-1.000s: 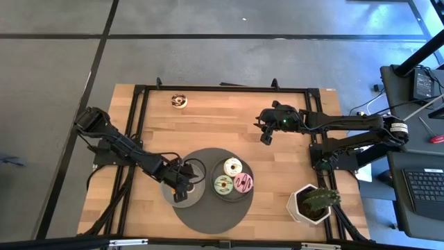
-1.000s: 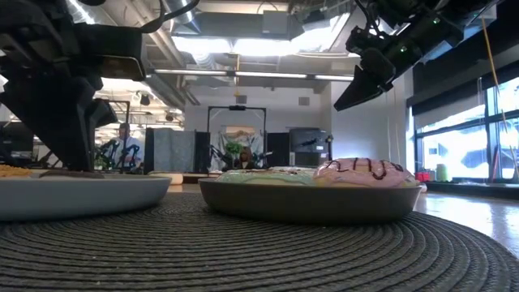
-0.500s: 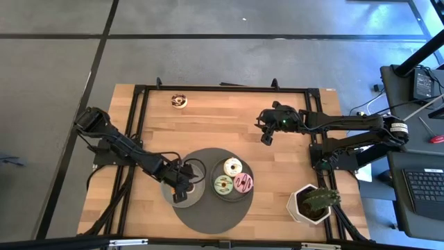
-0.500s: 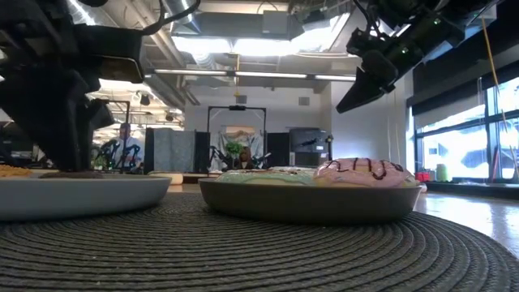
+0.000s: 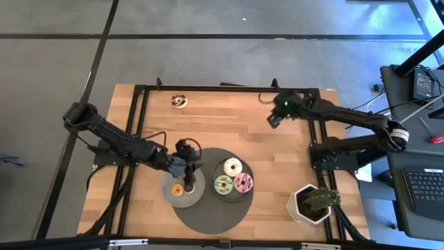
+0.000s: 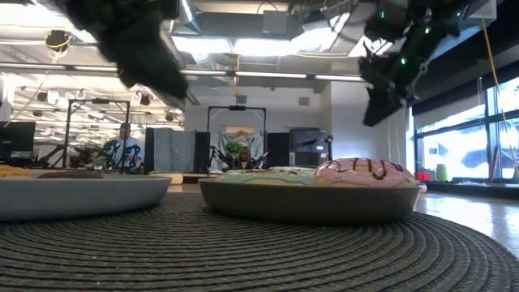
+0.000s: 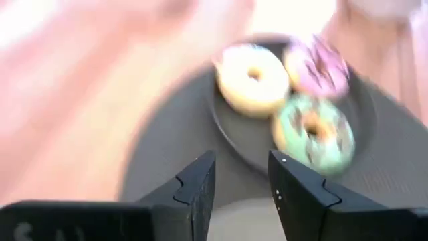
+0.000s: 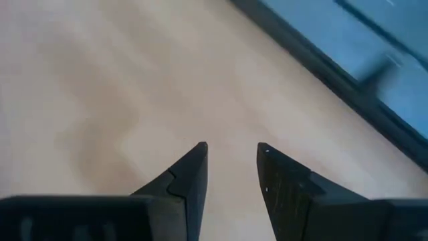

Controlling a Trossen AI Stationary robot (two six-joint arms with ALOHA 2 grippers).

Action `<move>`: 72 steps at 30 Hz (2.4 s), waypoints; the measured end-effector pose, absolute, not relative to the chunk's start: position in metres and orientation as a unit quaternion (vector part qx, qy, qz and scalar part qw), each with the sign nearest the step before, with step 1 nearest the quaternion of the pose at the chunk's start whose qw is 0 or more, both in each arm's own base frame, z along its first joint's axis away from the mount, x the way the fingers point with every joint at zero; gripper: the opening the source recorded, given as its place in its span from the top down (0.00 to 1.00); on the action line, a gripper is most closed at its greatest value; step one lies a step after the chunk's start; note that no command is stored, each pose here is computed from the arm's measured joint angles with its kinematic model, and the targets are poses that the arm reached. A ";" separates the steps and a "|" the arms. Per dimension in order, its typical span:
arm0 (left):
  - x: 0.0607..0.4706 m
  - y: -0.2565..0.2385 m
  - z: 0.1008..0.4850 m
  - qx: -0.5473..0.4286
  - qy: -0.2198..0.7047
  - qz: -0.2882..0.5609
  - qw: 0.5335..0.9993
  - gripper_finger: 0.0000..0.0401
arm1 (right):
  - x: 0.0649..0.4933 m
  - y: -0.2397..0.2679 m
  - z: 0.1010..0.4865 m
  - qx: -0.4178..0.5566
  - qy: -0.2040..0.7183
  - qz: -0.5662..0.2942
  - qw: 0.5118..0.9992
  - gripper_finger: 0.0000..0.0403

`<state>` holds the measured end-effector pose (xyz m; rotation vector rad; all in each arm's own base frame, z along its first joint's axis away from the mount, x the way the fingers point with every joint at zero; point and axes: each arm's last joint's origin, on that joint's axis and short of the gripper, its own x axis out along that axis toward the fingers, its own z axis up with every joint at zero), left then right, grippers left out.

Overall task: Pick & Place donuts
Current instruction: Put the small blue donut on the gray plate

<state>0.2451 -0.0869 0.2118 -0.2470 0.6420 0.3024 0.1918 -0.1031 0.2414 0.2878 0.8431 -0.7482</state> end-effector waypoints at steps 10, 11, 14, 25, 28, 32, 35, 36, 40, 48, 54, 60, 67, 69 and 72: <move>0.253 -0.062 0.222 -0.090 0.276 0.189 0.938 0.66 | 0.152 -0.148 0.222 0.210 0.428 -0.441 0.760 0.67; 0.254 -0.060 0.222 -0.092 0.278 0.187 0.938 0.67 | 0.152 -0.149 0.222 0.209 0.431 -0.434 0.763 0.67; 0.255 -0.055 0.221 -0.096 0.281 0.188 0.936 0.67 | 0.151 -0.150 0.222 0.203 0.431 -0.453 0.754 0.67; 0.257 -0.050 0.219 -0.100 0.283 0.200 0.933 0.68 | 0.148 -0.151 0.187 0.217 0.466 -0.507 0.692 0.67; 0.257 -0.050 0.219 -0.101 0.284 0.200 0.933 0.67 | 0.148 -0.153 0.181 0.211 0.463 -0.531 0.677 0.67; 0.257 -0.050 0.219 -0.101 0.284 0.199 0.933 0.67 | 0.149 -0.156 0.171 0.223 0.468 -0.531 0.670 0.67; 0.257 -0.050 0.219 -0.099 0.286 0.195 0.933 0.67 | 0.151 -0.158 0.161 0.227 0.478 -0.527 0.665 0.67; 0.257 -0.050 0.219 -0.099 0.286 0.195 0.933 0.67 | 0.151 -0.159 0.159 0.228 0.481 -0.526 0.663 0.67; 0.257 -0.050 0.218 -0.097 0.290 0.195 0.932 0.68 | 0.154 -0.161 0.150 0.235 0.498 -0.517 0.656 0.67; 0.257 -0.050 0.218 -0.097 0.290 0.195 0.932 0.67 | 0.156 -0.163 0.139 0.239 0.515 -0.509 0.647 0.69; 0.257 -0.050 0.218 -0.097 0.290 0.195 0.932 0.68 | 0.156 -0.163 0.139 0.230 0.522 -0.503 0.650 0.82; 0.257 -0.050 0.218 -0.097 0.290 0.195 0.932 0.68 | 0.156 -0.164 0.139 0.202 0.536 -0.497 0.652 0.98; 0.257 -0.050 0.218 -0.097 0.290 0.195 0.932 0.68 | 0.155 -0.164 0.140 0.190 0.539 -0.504 0.648 0.98; 0.257 -0.050 0.218 -0.097 0.290 0.195 0.932 0.68 | 0.155 -0.164 0.140 0.191 0.539 -0.502 0.649 0.99; 0.257 -0.050 0.218 -0.097 0.290 0.195 0.932 0.68 | 0.156 -0.164 0.140 0.199 0.538 -0.495 0.653 0.98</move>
